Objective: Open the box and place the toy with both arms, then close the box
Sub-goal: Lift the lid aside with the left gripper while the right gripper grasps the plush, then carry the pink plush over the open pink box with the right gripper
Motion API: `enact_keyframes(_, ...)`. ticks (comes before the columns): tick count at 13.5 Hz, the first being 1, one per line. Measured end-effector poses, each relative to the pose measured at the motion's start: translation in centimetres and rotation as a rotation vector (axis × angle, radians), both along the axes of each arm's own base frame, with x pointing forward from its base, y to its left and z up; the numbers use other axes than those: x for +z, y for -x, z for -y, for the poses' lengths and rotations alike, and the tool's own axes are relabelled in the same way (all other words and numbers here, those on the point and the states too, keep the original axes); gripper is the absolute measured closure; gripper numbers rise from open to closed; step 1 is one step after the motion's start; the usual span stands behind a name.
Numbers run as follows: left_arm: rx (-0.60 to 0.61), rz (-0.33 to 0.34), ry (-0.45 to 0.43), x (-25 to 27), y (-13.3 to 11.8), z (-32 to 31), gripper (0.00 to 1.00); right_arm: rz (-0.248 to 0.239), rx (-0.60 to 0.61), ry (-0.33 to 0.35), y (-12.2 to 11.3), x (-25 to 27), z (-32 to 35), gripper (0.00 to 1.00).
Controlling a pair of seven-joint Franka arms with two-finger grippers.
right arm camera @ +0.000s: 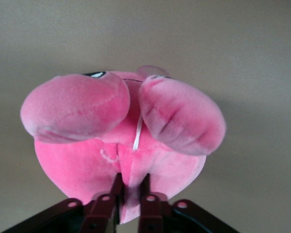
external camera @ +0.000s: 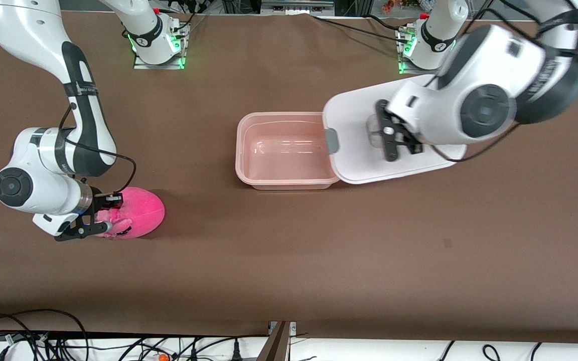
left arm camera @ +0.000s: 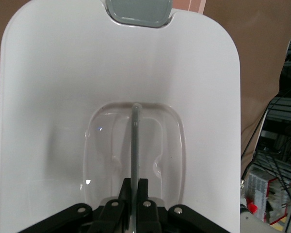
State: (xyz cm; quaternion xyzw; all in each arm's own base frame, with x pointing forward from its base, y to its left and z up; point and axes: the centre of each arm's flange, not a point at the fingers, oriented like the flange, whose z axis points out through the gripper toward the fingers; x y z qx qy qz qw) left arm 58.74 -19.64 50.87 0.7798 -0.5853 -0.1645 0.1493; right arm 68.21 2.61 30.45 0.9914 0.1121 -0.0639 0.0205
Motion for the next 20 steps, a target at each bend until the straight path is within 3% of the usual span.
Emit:
enact_keyframes(1, 0.018, 0.001, 0.022, 0.7, -0.8, -3.7, 0.93, 0.001, 0.000, 0.000, 0.0, 0.0, 0.0, 0.94)
enact_keyframes(3, 0.002, 0.023, 0.066, 1.5, -2.0, -10.7, 0.93, 0.010, 0.005, -0.002, -0.2, 0.4, -0.2, 0.94)
enact_keyframes(5, -0.058, 0.040, 0.054, 1.4, -2.5, -15.5, 0.93, 0.025, 0.019, -0.008, -0.5, 1.5, -0.7, 0.95)
enact_keyframes(9, -0.129, 0.083, -0.029, 1.0, -3.3, -17.2, 0.93, -0.005, 0.066, -0.020, -0.8, 7.5, -3.4, 0.95)
enact_keyframes(12, -0.129, 0.096, -0.035, 0.7, -3.7, -17.5, 0.93, -0.015, 0.168, -0.033, -0.3, 13.2, -7.9, 0.95)
enact_keyframes(14, -0.137, 0.099, -0.032, 0.7, -3.7, -17.1, 0.93, -0.037, 0.285, -0.040, 1.1, 14.3, -13.2, 0.95)
enact_keyframes(17, -0.147, 0.101, -0.029, 0.8, -3.7, -16.5, 0.93, -0.106, 0.549, -0.016, 5.8, 14.4, -24.8, 0.95)
enact_keyframes(20, -0.147, 0.101, -0.029, 0.7, -3.7, -16.5, 0.93, -0.121, 0.789, -0.012, 10.1, 17.7, -32.4, 0.95)
